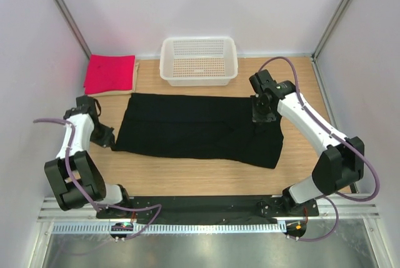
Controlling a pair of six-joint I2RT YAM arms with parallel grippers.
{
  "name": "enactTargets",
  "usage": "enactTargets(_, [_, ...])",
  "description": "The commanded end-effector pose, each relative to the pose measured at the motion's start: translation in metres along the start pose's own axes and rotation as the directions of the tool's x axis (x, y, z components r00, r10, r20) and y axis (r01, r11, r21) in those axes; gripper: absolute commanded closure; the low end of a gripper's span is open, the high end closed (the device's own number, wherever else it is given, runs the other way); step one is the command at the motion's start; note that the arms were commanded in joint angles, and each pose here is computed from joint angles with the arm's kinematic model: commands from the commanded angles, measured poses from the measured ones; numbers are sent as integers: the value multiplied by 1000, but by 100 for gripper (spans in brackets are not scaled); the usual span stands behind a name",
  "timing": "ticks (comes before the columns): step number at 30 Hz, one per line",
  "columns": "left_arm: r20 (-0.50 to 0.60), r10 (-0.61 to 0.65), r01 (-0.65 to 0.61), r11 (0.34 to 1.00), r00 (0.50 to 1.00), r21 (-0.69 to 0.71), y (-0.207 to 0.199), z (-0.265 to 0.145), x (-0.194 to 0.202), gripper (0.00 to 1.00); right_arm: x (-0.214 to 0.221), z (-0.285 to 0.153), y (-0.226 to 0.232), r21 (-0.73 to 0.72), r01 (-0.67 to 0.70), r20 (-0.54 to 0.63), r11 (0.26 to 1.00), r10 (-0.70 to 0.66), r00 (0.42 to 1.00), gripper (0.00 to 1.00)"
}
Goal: Fold and stack the t-shirts
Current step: Fold the tshirt
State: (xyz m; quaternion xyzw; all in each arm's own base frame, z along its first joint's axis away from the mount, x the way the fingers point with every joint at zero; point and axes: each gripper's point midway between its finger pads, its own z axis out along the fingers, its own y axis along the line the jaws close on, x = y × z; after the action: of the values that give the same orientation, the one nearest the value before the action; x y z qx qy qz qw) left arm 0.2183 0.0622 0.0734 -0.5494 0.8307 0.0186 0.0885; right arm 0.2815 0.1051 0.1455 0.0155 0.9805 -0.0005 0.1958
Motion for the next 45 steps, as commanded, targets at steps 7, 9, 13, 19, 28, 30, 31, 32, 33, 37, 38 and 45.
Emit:
enactTargets(7, [229, 208, -209, 978, 951, -24, -62, -15, -45, 100, -49, -3, -11, 86, -63, 47, 994, 59, 997, 99])
enactTargets(9, [226, 244, -242, 970, 943, -36, -72, -13, -50, 100, -59, 1, -13, 91, -73, 53, 993, 68, 996, 99])
enactTargets(13, [237, 310, -304, 951, 921, -63, -90, -10, -60, 100, -76, 8, -19, 114, -81, 55, 990, 75, 996, 99])
enactTargets(19, [231, 389, -381, 921, 892, -79, -117, -5, -63, 100, -87, 22, -21, 134, -84, 36, 987, 80, 996, 99])
enactTargets(28, [189, 489, -482, 872, 852, -87, -147, 14, -46, 100, -91, 31, -30, 163, -91, 27, 982, 87, 996, 99])
enactTargets(30, [184, 502, -494, 864, 845, -92, -151, 18, -46, 100, -92, 34, -32, 173, -90, 22, 981, 87, 996, 99])
enactTargets(31, [179, 504, -495, 864, 845, -94, -152, 20, -46, 100, -93, 35, -34, 177, -87, 23, 980, 84, 996, 99])
enactTargets(32, [181, 507, -499, 862, 843, -92, -155, 19, -47, 100, -92, 36, -35, 183, -85, 20, 979, 83, 996, 99])
enactTargets(33, [175, 511, -503, 860, 842, -93, -157, 22, -46, 100, -94, 36, -35, 184, -84, 21, 979, 82, 996, 99])
enactTargets(37, [169, 515, -508, 857, 840, -86, -165, 26, -46, 100, -99, 38, -38, 189, -87, 22, 978, 84, 996, 99])
enactTargets(38, [158, 519, -512, 855, 840, -84, -165, 28, -45, 100, -98, 39, -38, 191, -81, 17, 978, 79, 997, 99])
enactTargets(45, [155, 534, -528, 846, 831, -77, -178, 33, -40, 100, -108, 39, -46, 216, -88, 27, 972, 84, 996, 99])
